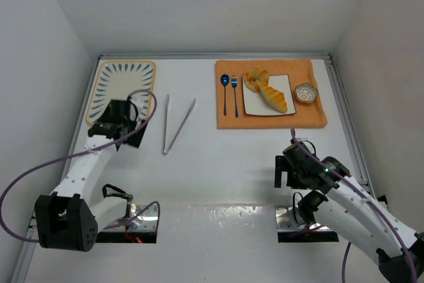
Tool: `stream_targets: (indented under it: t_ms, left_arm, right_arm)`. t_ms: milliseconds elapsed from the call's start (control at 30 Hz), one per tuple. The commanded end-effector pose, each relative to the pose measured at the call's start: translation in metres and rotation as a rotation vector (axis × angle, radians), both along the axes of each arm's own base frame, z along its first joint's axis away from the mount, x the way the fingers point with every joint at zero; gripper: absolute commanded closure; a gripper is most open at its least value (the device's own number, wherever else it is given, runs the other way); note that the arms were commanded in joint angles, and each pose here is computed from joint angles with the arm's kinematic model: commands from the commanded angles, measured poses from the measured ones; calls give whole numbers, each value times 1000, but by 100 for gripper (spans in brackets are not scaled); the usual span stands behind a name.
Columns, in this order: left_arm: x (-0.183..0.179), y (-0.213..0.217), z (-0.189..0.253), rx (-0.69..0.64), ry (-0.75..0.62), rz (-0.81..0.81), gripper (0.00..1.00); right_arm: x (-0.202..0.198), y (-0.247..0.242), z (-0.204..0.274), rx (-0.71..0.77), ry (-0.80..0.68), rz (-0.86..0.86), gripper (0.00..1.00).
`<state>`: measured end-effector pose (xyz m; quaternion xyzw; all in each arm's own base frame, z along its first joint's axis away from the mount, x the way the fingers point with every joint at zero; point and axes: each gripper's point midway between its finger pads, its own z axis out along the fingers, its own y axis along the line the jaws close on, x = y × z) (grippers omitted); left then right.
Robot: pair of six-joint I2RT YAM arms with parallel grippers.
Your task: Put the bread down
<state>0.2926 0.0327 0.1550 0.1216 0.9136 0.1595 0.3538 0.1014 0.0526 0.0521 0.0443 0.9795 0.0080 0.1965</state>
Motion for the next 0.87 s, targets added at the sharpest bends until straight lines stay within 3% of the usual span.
stream_targets:
  t_ms: [0, 167, 833]
  left_arm:
    - [-74, 35, -59, 150, 271, 38, 1]
    - [-117, 43, -103, 152, 317, 61, 1]
    - [-113, 50, -98, 119, 277, 108, 1]
  right_arm:
    - [-20, -2, -4, -2, 98, 13, 0]
    - [-20, -10, -1, -54, 98, 45, 0]
    - [-22, -7, -7, -38, 106, 62, 0]
